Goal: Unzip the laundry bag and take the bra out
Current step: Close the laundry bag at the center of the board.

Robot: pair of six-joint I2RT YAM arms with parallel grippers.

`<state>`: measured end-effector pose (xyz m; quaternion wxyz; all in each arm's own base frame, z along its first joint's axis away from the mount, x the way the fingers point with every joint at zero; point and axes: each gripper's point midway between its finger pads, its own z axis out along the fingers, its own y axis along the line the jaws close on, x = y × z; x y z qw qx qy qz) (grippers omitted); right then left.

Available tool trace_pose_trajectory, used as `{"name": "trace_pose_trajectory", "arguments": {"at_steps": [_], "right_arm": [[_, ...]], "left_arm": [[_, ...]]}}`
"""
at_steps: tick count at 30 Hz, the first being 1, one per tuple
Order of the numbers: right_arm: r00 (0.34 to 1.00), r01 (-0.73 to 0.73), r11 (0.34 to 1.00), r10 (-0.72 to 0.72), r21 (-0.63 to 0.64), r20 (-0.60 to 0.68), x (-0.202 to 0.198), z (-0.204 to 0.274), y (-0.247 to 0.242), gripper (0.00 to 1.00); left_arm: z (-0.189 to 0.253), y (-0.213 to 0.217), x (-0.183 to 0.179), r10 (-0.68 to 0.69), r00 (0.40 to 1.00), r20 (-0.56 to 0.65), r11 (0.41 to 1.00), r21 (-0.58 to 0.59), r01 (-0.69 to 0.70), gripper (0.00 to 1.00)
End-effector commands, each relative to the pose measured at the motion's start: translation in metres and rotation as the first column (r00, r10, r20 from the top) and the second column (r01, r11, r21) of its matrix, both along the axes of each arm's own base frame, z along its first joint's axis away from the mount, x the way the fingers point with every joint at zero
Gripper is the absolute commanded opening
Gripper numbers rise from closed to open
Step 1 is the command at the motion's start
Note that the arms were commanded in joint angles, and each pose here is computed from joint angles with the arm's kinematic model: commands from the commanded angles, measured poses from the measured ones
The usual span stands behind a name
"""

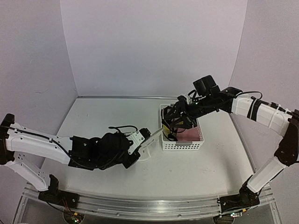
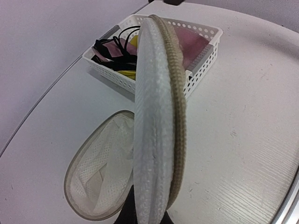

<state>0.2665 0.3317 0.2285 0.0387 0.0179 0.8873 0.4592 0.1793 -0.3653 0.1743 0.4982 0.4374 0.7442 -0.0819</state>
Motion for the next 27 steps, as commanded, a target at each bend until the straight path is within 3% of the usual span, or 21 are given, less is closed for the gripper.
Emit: {"name": "trace_pose_trajectory", "arguments": {"at_steps": [1,6,12,20,23,27], "right_arm": [[0.986,0.010,1.000,-0.008,-0.016,0.165,0.005,0.013,-0.014,0.49],[0.964,0.035,0.998,-0.018,-0.059,0.264,0.008,0.014,-0.028,0.49],[0.915,0.038,0.992,0.013,-0.118,0.402,0.010,0.017,-0.043,0.50],[0.796,0.010,0.996,0.042,-0.083,0.604,0.007,0.023,-0.050,0.54],[0.777,0.008,0.996,0.046,-0.083,0.628,0.007,0.019,-0.051,0.55],[0.767,0.001,0.996,0.057,-0.091,0.639,0.007,0.013,-0.051,0.56]], "left_arm": [[0.042,-0.002,0.015,0.000,0.995,-0.101,0.985,-0.173,-0.017,0.00],[0.049,-0.001,0.023,-0.020,0.985,-0.171,0.973,-0.229,-0.019,0.00],[0.036,0.007,0.041,-0.074,0.939,-0.336,0.954,-0.299,-0.032,0.00],[0.001,0.023,0.067,-0.139,0.800,-0.583,0.906,-0.401,-0.135,0.00],[-0.014,0.030,0.071,-0.170,0.728,-0.664,0.887,-0.424,-0.180,0.00],[-0.024,0.040,0.078,-0.190,0.682,-0.706,0.851,-0.465,-0.244,0.00]]}}
